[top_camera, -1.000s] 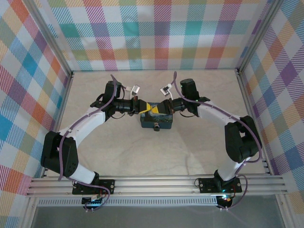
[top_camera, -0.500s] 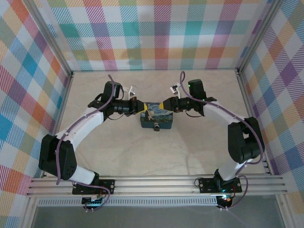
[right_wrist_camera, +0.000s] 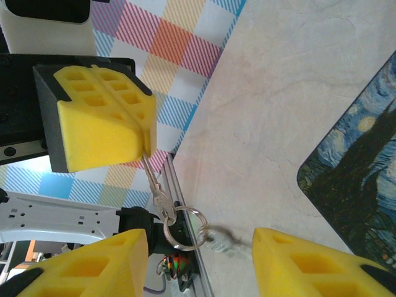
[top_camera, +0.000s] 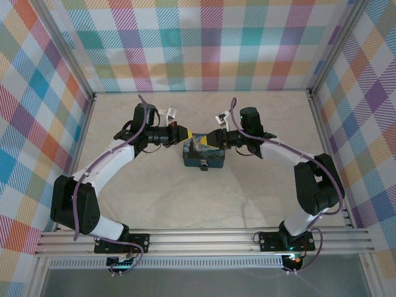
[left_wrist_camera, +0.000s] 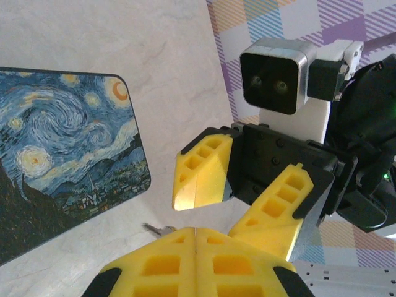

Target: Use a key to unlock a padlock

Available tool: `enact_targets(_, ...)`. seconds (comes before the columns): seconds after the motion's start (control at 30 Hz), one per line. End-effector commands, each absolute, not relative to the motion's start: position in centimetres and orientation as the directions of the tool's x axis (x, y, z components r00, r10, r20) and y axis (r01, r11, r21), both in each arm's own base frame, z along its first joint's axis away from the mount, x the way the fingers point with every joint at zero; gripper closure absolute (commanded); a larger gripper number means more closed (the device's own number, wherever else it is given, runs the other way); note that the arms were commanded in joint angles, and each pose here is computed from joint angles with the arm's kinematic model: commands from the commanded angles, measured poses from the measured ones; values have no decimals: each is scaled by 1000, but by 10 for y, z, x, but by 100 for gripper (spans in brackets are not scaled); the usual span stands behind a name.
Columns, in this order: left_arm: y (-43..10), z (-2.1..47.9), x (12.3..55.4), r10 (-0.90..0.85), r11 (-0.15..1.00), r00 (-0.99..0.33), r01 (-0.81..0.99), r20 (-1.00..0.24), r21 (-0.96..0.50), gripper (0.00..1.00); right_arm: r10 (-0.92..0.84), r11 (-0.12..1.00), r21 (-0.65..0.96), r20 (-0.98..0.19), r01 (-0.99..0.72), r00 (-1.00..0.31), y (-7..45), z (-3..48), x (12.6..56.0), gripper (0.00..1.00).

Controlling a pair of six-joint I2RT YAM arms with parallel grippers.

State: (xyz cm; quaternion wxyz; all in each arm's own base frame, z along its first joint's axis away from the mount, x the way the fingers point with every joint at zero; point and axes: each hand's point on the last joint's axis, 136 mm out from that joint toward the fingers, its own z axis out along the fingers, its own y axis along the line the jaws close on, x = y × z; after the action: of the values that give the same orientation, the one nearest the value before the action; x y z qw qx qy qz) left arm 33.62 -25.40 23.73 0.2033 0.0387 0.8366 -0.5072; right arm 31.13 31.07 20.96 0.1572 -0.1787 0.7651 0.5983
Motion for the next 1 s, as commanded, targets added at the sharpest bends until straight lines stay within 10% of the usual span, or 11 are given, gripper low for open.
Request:
enact_targets(0.0,-255,247,343,-157,460,-903,291,-400,-839,100,-71,191,850,-486,-490,-871,319,219,312,53)
enact_targets(0.97,-255,251,346,-194,423,-899,284,-392,-861,100,-49,106,864,-490,-492,-870,334,233,304,76)
